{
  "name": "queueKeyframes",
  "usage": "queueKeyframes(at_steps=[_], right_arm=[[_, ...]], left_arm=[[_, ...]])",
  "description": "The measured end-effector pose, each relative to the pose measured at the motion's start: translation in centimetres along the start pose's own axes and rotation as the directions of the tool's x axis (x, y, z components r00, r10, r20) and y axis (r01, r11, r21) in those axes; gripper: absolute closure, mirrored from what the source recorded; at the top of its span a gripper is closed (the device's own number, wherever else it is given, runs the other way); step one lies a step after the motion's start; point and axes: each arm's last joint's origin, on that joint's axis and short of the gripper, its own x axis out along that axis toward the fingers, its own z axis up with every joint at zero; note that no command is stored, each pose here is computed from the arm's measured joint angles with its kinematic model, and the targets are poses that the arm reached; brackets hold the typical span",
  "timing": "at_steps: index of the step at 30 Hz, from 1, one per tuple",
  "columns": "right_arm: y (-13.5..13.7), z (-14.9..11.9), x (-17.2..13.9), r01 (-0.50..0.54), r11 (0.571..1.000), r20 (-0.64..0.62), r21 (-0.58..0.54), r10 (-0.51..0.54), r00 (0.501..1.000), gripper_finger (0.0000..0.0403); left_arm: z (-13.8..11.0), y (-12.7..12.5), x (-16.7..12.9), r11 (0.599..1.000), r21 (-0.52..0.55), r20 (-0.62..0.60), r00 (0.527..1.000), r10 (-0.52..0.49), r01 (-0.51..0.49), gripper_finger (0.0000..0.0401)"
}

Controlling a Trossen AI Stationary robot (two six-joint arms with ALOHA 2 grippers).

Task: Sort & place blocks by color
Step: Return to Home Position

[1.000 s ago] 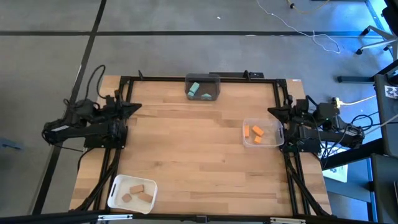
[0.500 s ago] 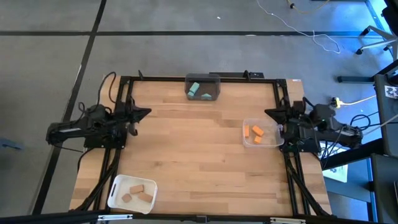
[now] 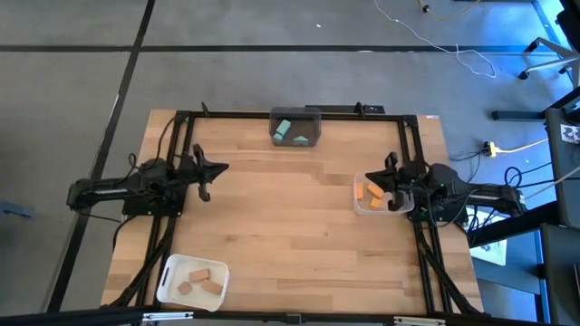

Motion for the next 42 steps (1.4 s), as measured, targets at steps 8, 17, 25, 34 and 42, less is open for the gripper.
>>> queueKeyframes(at_steps=[8, 17, 25, 34, 42], right_arm=[[-0.2, -0.8, 0.0, 0.016, 0.995, -0.076, -0.103, -0.024, 0.997, 0.0399], [-0.3, -1.3, -0.1, 0.022, 0.995, -0.130, -0.101, -0.036, 0.991, 0.0392], [-0.3, -1.3, -0.1, 0.022, 0.995, -0.131, -0.102, -0.036, 0.991, 0.0391], [-0.3, -1.3, -0.1, 0.022, 0.994, -0.130, -0.104, -0.035, 0.991, 0.0391], [-0.3, -1.3, -0.1, 0.022, 0.994, -0.130, -0.105, -0.035, 0.991, 0.0391]], left_arm=[[-0.4, 0.0, 0.0, 0.998, 0.062, -0.046, 0.999, -0.006, 0.009, 0.0401], [-0.5, 0.0, 0.0, 0.993, 0.117, -0.046, 0.999, 0.010, -0.004, 0.0401], [-0.5, 0.2, 0.0, 0.990, 0.122, -0.053, 0.995, 0.079, -0.072, 0.0401], [-0.8, 0.3, 0.0, 0.987, 0.137, -0.074, 0.993, 0.095, -0.084, 0.0401], [-0.8, 0.3, 0.0, 0.987, 0.138, -0.074, 0.993, 0.095, -0.084, 0.0401]])
